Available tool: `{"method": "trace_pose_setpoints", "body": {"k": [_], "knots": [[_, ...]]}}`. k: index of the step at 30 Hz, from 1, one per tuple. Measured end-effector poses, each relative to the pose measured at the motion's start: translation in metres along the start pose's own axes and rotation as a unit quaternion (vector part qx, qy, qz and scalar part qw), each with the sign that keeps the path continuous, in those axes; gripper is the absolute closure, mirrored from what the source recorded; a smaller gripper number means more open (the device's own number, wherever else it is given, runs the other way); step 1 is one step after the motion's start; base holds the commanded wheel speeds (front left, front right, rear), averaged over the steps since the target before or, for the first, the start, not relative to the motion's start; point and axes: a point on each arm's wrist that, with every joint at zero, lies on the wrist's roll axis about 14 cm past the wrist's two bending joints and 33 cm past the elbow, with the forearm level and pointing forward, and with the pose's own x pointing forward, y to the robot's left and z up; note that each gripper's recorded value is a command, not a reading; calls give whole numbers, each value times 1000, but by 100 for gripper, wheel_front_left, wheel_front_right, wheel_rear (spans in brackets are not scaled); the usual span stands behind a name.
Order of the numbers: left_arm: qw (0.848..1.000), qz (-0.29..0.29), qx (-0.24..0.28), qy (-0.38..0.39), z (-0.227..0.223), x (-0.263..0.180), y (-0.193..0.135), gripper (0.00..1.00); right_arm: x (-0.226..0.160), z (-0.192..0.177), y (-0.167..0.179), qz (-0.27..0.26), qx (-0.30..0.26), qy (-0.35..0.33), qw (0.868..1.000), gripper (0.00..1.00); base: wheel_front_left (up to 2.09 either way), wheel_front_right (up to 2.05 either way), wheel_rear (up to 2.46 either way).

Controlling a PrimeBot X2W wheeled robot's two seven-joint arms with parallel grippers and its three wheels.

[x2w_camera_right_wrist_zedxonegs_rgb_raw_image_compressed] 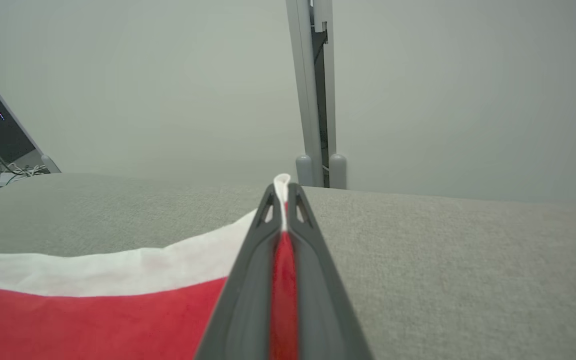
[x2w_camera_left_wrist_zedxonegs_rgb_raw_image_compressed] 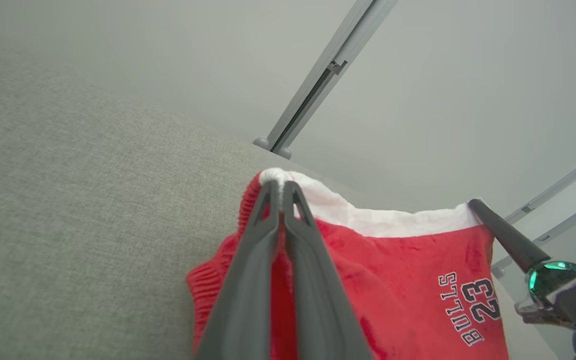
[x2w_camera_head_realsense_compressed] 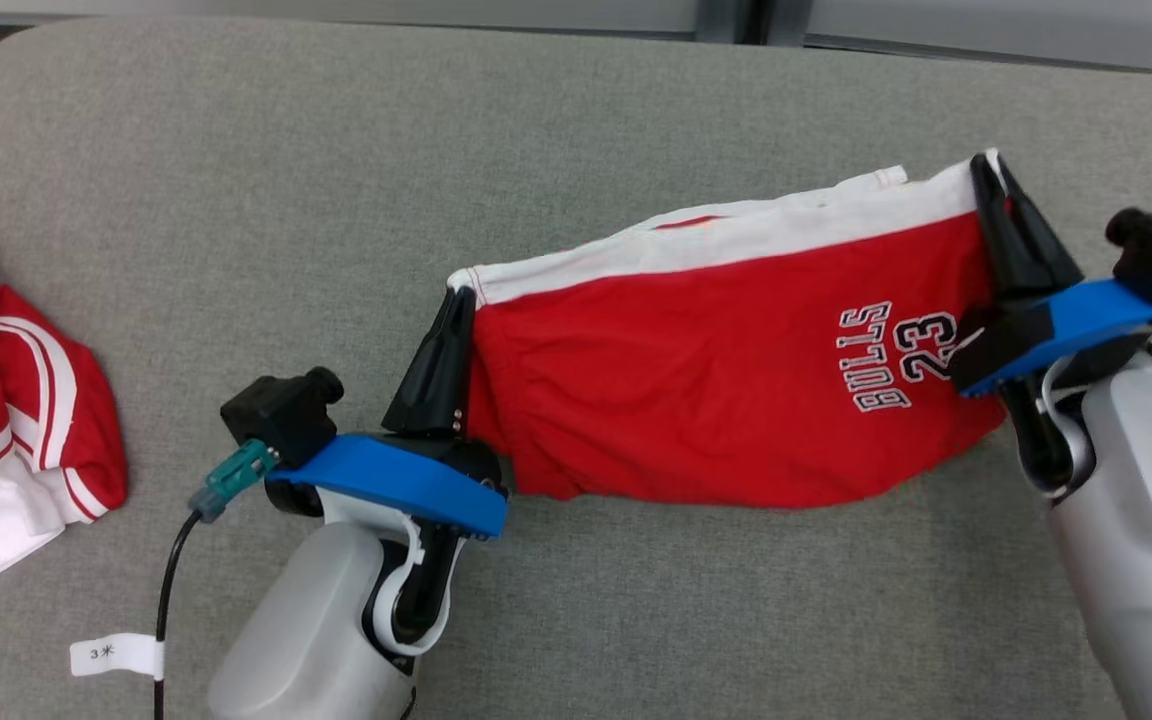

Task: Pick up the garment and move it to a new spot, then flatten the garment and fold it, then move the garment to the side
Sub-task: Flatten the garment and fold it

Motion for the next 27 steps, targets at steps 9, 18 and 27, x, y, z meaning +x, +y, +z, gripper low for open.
{"method": "trace_pose_setpoints", "body": {"k": [9,18,27], "knots": [[999,30,6,23,-12,11,26,100,43,-22,-3,-6,-32,37,999,100,0,0,0],[998,49,4,24,-13,13,36,0,48,-31,-10,-13,-68,56,996,0,0,0,0],[994,96,41,11,-5,-19,60,0,20,-42,-11,-23,-63,76,995,0,0,0,0]]}}
